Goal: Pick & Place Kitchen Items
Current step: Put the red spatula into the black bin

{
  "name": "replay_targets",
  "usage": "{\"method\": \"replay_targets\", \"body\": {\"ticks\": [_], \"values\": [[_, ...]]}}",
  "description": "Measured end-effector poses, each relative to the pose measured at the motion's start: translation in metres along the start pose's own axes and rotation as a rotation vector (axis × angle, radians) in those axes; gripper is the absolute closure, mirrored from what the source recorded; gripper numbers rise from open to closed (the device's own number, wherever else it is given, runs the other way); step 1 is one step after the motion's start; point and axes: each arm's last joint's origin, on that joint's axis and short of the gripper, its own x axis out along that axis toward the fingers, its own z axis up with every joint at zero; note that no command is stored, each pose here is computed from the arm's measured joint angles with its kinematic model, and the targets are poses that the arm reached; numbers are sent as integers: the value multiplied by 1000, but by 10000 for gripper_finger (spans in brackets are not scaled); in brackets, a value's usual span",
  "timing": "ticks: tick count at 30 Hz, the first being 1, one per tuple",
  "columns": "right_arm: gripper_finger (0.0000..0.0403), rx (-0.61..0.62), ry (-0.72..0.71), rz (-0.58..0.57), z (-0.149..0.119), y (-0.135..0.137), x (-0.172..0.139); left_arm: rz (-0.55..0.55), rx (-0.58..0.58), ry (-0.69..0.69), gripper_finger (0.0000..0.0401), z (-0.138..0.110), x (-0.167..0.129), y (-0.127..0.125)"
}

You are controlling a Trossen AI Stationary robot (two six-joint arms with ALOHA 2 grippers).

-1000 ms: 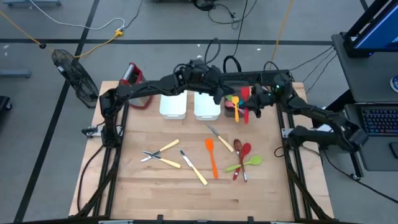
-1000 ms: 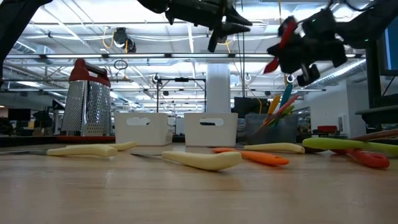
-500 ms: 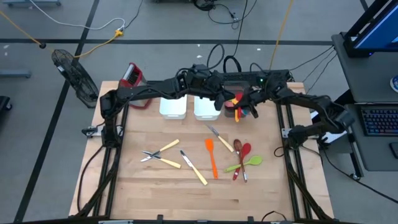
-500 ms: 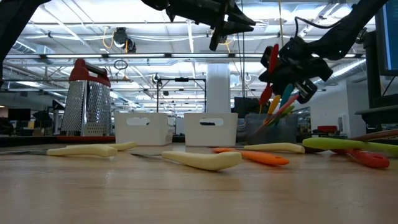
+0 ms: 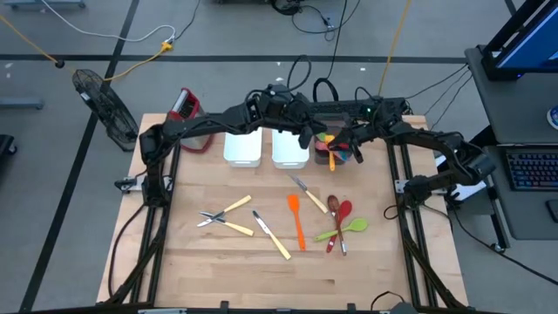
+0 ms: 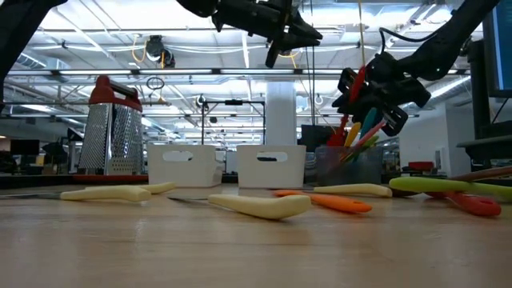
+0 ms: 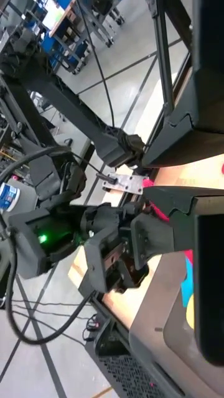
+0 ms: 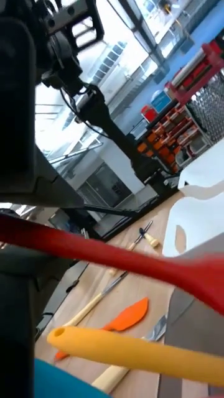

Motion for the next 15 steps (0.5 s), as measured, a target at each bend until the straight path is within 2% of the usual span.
{"method": "replay_targets", "body": {"ticks": [9,15], "values": [[288,-10,-31,14,7,-1,-6,-25,-4,5,338,3,-4,9],[287,-140,-92,44,11,3,-13,-19,8,2,338,4,-5,12]]}}
